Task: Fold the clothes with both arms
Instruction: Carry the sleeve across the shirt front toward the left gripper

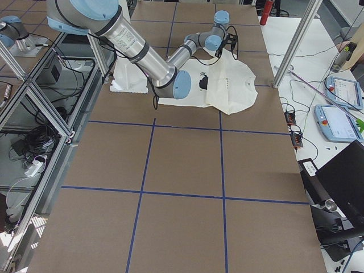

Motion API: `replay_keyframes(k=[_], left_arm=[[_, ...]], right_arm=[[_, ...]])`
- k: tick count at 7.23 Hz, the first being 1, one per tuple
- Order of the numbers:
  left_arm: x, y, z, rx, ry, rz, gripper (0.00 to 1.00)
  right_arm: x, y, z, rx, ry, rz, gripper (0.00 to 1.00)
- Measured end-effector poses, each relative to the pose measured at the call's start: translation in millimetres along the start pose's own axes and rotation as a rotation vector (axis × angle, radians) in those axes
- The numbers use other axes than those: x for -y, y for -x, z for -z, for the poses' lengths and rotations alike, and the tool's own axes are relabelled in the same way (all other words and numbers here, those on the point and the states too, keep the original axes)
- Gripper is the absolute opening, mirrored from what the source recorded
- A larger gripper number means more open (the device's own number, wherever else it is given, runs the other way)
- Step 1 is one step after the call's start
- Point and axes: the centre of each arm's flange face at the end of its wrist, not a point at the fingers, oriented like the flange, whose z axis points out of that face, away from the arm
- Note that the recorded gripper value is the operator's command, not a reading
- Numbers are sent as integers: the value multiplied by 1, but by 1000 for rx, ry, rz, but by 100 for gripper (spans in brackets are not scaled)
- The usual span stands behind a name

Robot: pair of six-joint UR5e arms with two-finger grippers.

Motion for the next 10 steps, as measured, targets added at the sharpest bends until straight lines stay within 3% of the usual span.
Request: replay_keyframes(k=[3, 4, 5, 6, 7, 9, 10], left_arm=[[1, -1, 0, -1, -6, -9, 100], [1, -2, -1, -3, -5, -12, 100], [2, -5, -4, -11, 1, -18, 100], [4, -12, -11, -24, 9, -35, 100], [7, -24, -22, -37, 16, -48, 100], [13, -63, -66, -62, 61, 95, 99], [11, -82, -97, -47, 85, 167, 93]], right_arm=[[-65, 63, -59, 24, -74, 74, 0], [-82, 69, -76, 32, -94, 91, 34], [-93, 73, -84, 36, -102, 99, 89], [-97, 78, -87, 35, -106, 102, 98], [-100, 87, -87, 33, -112, 103, 98], [-103, 96, -81, 49, -115, 70, 98], [-99, 75, -77, 54, -118, 27, 98]])
